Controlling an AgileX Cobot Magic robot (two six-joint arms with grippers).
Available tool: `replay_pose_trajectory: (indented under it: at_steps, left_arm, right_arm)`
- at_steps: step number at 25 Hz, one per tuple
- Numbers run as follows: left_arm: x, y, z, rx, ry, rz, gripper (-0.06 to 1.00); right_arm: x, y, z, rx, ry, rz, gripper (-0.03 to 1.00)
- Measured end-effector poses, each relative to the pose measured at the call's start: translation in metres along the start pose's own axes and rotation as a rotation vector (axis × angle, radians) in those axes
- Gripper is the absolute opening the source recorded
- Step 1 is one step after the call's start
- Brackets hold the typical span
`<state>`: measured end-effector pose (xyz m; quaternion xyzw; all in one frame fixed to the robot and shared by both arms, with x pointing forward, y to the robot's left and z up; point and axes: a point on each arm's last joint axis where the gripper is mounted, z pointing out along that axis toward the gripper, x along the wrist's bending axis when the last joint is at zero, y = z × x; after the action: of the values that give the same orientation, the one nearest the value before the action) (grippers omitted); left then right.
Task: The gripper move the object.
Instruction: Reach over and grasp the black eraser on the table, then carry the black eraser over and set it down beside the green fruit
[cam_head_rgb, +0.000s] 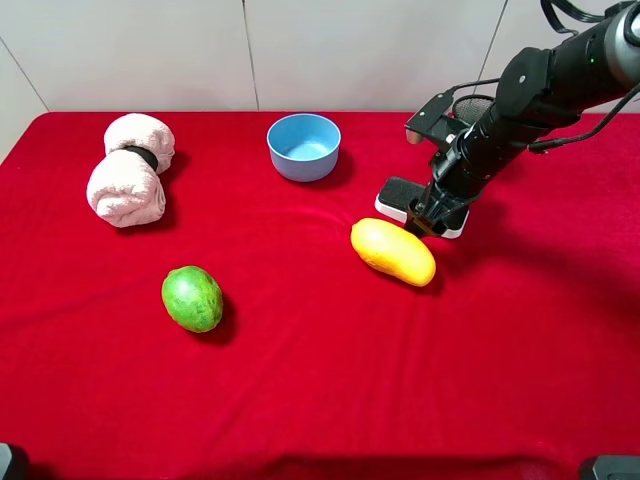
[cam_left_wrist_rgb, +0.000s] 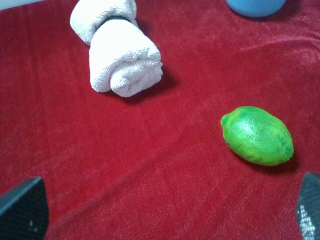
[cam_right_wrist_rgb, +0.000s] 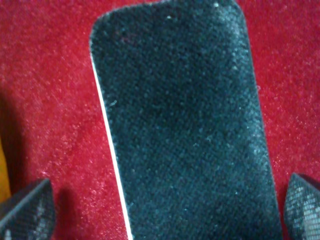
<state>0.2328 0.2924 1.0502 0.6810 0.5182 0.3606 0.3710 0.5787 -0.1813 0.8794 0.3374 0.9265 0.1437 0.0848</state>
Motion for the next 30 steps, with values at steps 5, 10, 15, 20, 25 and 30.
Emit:
replay_pose_trajectory:
  at_steps: [5, 10, 15, 20, 25, 30]
  left_arm:
    - [0.000, 0.000, 0.000, 0.000, 0.000, 0.000, 0.98]
    - [0.000, 0.000, 0.000, 0.000, 0.000, 0.000, 0.98]
    - [0.000, 0.000, 0.000, 0.000, 0.000, 0.000, 0.98]
    - [0.000, 0.000, 0.000, 0.000, 0.000, 0.000, 0.98]
    - [0.000, 0.000, 0.000, 0.000, 0.000, 0.000, 0.98]
    - [0.000, 0.000, 0.000, 0.000, 0.000, 0.000, 0.98]
  right_arm:
    - [0.000, 0.000, 0.000, -0.003, -0.005, -0.002, 0.48]
    - [-0.001, 0.001, 0.000, -0.006, -0.008, -0.002, 0.45]
    - [-0.001, 0.001, 0.000, -0.006, -0.008, -0.002, 0.45]
    - [-0.001, 0.001, -0.001, -0.008, -0.009, -0.001, 0.45]
    - [-0.001, 0.003, -0.010, -0.020, -0.011, 0.005, 0.45]
    - [-0.001, 0.009, -0.027, -0.060, -0.033, 0.027, 0.45]
